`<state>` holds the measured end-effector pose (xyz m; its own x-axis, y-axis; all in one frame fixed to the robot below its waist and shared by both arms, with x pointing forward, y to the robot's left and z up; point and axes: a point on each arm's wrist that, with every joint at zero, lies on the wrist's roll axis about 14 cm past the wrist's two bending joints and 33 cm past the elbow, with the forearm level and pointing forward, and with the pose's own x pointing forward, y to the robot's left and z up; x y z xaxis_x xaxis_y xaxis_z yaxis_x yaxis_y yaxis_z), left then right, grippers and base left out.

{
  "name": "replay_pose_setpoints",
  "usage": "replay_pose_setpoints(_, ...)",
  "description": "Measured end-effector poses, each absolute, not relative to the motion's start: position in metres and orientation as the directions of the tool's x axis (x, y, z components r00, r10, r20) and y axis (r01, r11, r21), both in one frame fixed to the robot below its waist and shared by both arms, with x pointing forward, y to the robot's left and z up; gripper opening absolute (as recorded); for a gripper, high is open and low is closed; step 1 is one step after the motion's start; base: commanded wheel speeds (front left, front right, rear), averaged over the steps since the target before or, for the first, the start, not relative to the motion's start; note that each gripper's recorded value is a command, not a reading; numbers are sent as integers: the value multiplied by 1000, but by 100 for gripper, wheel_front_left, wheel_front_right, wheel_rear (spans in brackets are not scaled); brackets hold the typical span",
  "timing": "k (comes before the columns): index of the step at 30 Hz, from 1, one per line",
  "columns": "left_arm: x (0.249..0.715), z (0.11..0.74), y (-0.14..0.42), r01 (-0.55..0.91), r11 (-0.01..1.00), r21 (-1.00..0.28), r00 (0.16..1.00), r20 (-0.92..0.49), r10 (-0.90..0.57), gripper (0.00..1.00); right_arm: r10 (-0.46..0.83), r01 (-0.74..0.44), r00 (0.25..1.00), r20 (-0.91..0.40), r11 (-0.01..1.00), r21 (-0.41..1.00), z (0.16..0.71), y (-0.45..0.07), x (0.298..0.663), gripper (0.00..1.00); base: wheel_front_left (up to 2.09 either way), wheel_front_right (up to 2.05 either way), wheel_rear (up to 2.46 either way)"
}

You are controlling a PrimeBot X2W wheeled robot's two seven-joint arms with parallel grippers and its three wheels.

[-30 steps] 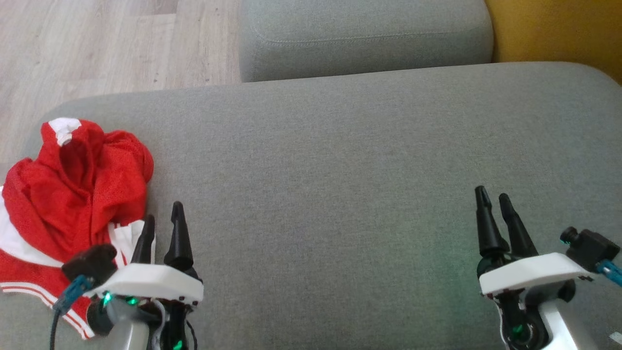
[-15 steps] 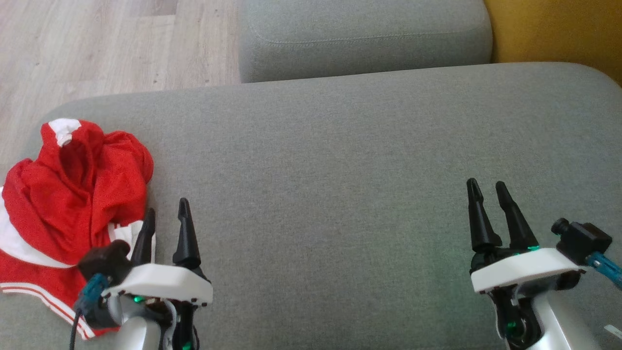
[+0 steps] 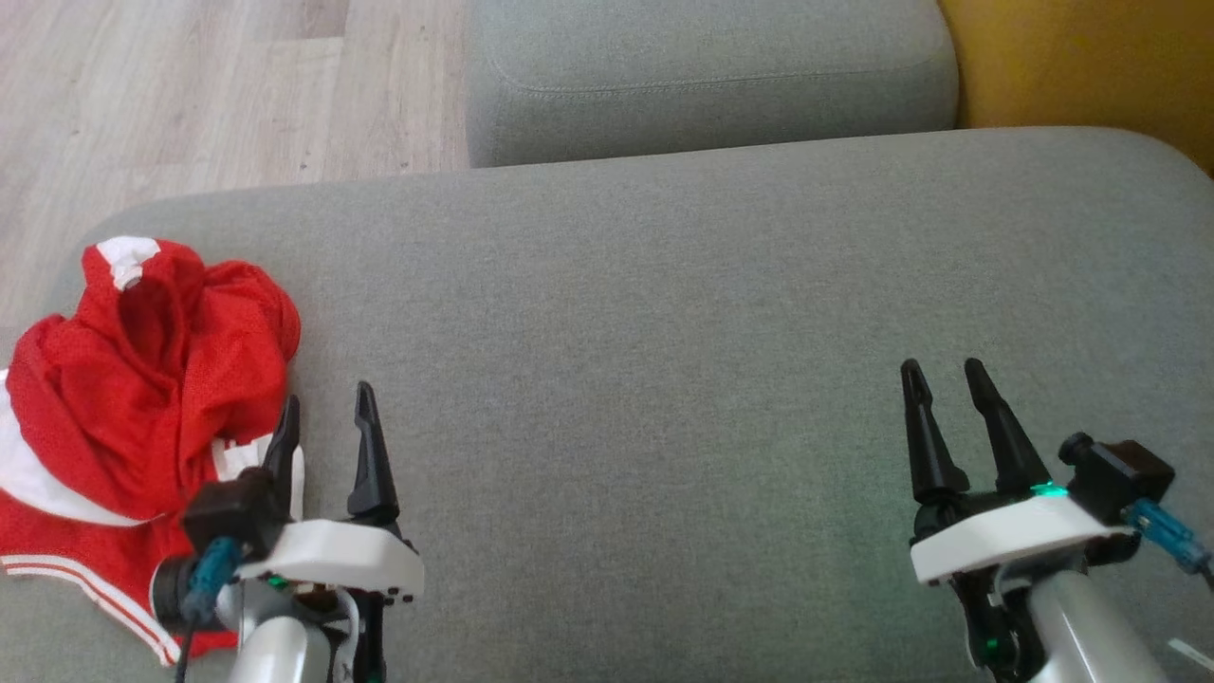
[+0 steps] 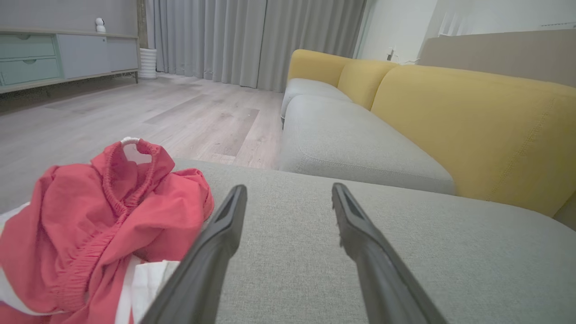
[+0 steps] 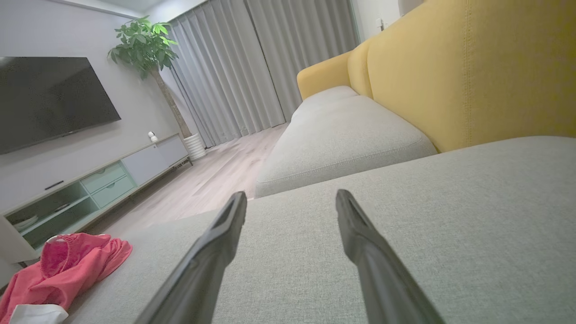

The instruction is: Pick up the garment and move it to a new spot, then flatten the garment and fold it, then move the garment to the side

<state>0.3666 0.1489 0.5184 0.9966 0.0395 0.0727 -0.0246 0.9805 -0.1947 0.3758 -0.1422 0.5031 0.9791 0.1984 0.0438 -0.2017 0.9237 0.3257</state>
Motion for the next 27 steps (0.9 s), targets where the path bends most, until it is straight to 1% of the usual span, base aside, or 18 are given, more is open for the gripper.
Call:
replay_pose_setpoints(12,364,529,142,-9,998,-60,991,134,17,100,244,-256,966,81,945,204,512,-135,377,100,0,0,0)
replay_pose_setpoints(27,365,527,142,-8,998,-58,992,128,16,100,240,-249,968,70,946,208,508,-137,377,100,0,0,0)
